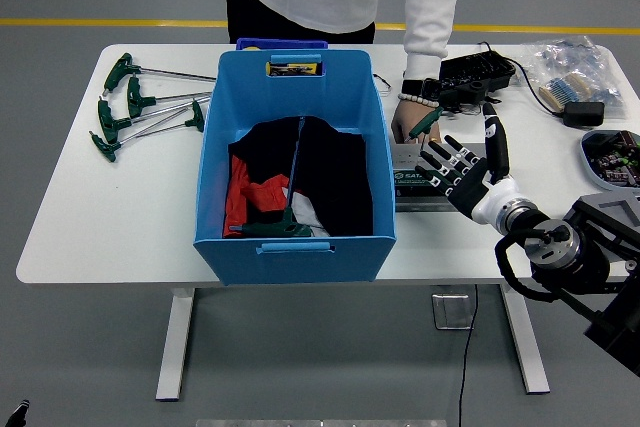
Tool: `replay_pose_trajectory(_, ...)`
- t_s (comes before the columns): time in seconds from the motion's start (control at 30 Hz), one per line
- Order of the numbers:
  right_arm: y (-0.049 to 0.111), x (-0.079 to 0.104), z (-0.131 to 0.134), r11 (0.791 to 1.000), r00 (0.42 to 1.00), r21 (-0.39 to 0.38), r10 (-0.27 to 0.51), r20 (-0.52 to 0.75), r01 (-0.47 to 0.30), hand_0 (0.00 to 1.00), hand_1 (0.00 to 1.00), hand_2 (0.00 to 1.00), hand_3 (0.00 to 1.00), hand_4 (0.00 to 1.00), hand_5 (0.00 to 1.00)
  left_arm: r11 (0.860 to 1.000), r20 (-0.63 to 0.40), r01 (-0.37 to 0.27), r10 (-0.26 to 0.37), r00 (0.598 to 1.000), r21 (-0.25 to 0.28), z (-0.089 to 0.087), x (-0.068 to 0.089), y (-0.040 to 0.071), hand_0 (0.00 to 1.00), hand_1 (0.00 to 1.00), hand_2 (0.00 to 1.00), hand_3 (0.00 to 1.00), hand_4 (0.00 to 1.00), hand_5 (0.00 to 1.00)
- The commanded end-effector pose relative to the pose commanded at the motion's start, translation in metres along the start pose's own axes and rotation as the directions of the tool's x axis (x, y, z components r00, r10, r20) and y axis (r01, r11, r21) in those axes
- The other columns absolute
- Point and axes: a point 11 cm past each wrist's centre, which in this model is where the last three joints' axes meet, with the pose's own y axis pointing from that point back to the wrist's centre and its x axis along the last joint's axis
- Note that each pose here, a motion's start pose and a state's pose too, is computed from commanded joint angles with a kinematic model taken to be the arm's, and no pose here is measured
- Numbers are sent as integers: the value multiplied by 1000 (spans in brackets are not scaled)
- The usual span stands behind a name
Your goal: Lift tool from toolbox,place it in box,lift tool from toolbox,place it in box
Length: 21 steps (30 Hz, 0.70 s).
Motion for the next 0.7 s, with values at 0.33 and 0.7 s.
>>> replay_pose_trajectory(0.33, -5, -2, 2, 1000, 1000, -5, 2, -2, -2, 617, 620, 774, 914, 996, 909, 1000, -2, 3, -3, 1000, -3, 2, -2, 0, 898, 912, 913, 758, 703, 787)
replay_pose_trajectory(0.7, -13, -5, 2, 1000, 1000, -6, 4, -5, -5, 618, 620, 774, 915, 996, 908, 1000, -3, 11, -11, 1000, -13, 8, -5, 0, 898, 912, 913, 758, 704, 788)
